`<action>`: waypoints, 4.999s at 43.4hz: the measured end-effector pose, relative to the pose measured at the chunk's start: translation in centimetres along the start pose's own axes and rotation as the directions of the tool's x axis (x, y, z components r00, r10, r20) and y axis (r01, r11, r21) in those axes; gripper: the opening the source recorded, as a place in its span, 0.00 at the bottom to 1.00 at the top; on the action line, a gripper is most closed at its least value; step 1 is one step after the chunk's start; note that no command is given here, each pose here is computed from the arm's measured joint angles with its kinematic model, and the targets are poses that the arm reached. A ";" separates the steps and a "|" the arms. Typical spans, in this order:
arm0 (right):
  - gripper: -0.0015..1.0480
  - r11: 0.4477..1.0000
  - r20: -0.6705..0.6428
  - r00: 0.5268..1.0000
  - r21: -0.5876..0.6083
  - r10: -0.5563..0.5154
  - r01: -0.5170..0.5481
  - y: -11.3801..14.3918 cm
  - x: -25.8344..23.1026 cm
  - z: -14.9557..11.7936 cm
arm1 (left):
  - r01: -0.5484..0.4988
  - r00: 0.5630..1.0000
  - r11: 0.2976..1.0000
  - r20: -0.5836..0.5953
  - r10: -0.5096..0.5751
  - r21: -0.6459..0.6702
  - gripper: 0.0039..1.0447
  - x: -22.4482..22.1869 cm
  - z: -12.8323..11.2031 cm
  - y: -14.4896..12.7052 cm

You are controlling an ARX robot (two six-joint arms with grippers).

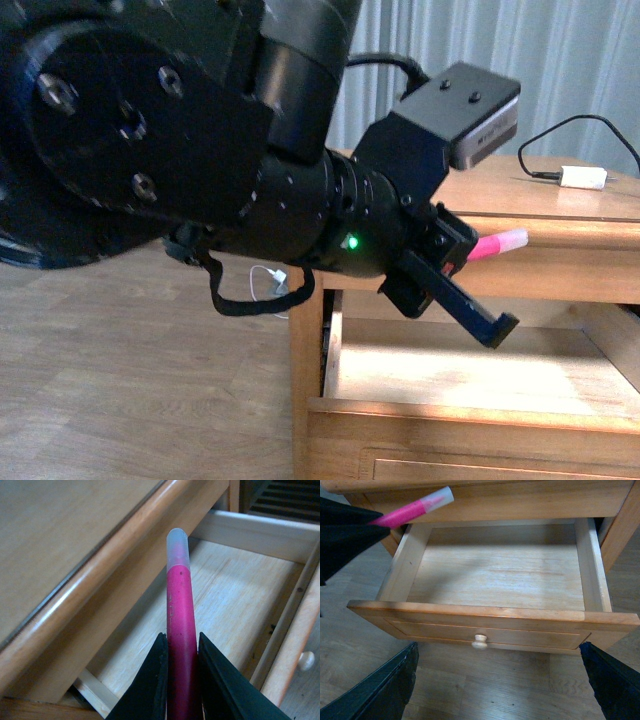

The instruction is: Place pink marker in drawer with both arms

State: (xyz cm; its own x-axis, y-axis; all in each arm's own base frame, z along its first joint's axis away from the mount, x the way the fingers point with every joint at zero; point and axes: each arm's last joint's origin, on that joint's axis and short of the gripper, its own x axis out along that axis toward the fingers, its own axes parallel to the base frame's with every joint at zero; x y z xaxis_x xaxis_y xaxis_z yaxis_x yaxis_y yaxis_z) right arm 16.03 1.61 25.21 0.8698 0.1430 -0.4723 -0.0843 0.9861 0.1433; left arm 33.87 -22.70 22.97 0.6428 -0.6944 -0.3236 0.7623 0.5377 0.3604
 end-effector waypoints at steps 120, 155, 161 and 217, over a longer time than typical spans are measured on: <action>0.92 1.000 0.001 1.000 0.001 -0.002 0.002 0.0 0.0 0.0 | -0.689 0.646 0.538 -0.074 0.760 -0.485 0.04 -29.5 -13.3 -8.0; 0.92 0.950 0.015 0.952 -0.067 -0.306 0.306 -1.9 1.6 -0.1 | -0.692 0.638 0.537 -0.062 0.768 -0.483 0.49 -29.4 -14.1 -8.4; 0.92 0.959 -0.162 0.949 -0.131 -0.270 0.250 -3.9 5.6 -0.7 | -0.692 0.638 0.537 -0.062 0.768 -0.483 0.78 -29.4 -14.1 -8.4; 0.92 0.980 0.088 0.980 -0.070 -0.179 0.186 -7.4 26.9 -0.3 | -0.693 0.638 0.537 -0.061 0.768 -0.482 0.94 -29.4 -14.1 -8.4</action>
State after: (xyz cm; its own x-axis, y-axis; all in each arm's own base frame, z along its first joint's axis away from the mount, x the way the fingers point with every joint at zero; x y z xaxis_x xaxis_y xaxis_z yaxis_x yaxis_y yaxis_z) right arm 39.94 -1.77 11.19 0.9102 -0.0441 -0.4118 0.0449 0.9990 -0.0077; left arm 9.64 -0.02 17.09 0.9999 -0.0008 0.0166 0.0008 1.0000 -0.0040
